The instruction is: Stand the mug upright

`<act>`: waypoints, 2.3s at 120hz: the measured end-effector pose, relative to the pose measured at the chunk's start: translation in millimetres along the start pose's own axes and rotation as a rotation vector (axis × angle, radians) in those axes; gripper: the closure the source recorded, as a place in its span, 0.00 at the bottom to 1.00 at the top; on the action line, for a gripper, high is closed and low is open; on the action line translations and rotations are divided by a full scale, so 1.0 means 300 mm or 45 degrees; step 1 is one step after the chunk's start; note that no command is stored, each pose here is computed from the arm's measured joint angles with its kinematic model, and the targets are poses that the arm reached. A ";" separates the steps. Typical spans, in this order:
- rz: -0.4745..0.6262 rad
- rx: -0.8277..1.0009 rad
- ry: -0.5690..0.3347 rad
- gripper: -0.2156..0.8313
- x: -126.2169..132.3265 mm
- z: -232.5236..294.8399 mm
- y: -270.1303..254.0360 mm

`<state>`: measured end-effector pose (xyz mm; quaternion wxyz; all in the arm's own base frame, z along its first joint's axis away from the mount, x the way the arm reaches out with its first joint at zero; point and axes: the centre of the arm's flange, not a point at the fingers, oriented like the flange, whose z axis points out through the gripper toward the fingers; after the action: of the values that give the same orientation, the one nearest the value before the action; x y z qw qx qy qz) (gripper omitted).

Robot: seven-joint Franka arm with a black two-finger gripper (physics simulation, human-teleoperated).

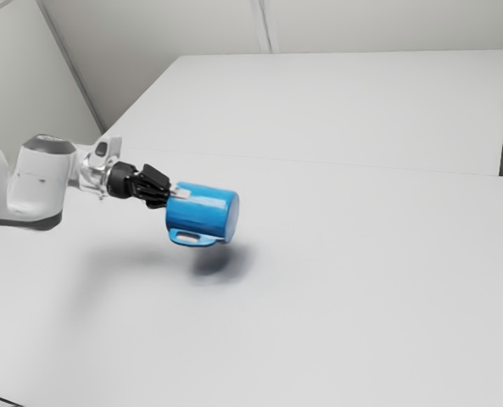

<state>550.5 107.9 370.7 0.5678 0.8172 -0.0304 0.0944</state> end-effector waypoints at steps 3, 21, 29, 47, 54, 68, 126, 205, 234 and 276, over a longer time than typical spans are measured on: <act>0.018 0.043 -0.021 0.96 0.003 -0.003 0.027; 0.108 0.383 -0.192 0.96 0.041 -0.004 0.151; 0.146 0.568 -0.283 0.96 0.064 0.001 0.200; 0.223 0.965 -0.445 0.96 0.097 0.033 0.287; 0.242 1.091 -0.470 0.96 0.104 0.035 0.316; 0.258 1.272 -0.497 0.96 0.098 0.073 0.350; 0.151 1.552 -0.456 0.96 0.007 0.226 0.155; 0.155 1.544 -0.263 0.26 0.102 0.273 0.418; 0.146 1.528 -0.175 0.22 0.268 0.149 0.706; 0.101 1.522 -0.223 0.21 0.298 0.078 0.915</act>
<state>597.8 -5.6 632.7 0.0019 0.9976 -0.0490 0.0485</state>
